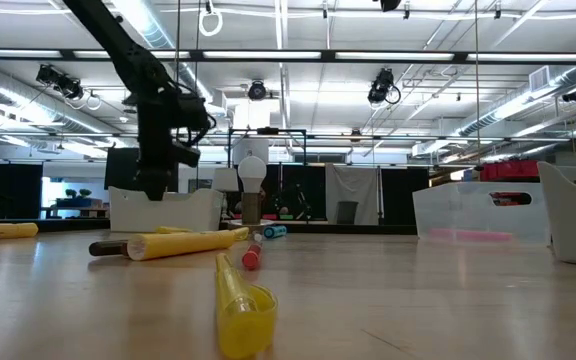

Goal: Pick & Place Markers
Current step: Put the yellow pen into the transparent bin

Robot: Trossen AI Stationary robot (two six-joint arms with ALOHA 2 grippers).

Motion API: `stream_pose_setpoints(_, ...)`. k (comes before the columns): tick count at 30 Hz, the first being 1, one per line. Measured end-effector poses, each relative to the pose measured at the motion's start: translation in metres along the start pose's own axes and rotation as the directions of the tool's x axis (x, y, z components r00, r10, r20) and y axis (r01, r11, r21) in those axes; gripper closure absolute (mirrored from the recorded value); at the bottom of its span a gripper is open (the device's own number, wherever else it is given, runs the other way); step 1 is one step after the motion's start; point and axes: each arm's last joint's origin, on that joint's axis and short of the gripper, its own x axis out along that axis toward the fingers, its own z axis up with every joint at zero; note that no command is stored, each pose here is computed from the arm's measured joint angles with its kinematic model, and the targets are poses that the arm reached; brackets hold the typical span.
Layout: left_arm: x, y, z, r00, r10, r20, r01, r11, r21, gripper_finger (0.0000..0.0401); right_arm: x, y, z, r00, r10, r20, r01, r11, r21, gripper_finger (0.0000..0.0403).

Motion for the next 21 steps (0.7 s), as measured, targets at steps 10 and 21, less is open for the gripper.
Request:
stream_pose_setpoints(10,-0.098,0.000,-0.008,0.943,0.142,0.302,-0.068,0.967,-0.244,0.0165,0.007,-0.001,-0.008,1.000,-0.011,-0.027,0.011,1.000,0.005,0.0278)
stream_pose_setpoints(21,-0.196,-0.087,-0.009,0.707,-0.110,0.698,0.268,0.956,-0.121,0.0213,0.010,0.008,-0.048,0.989,-0.072,-0.128,0.071,0.997,-0.018,0.0278)
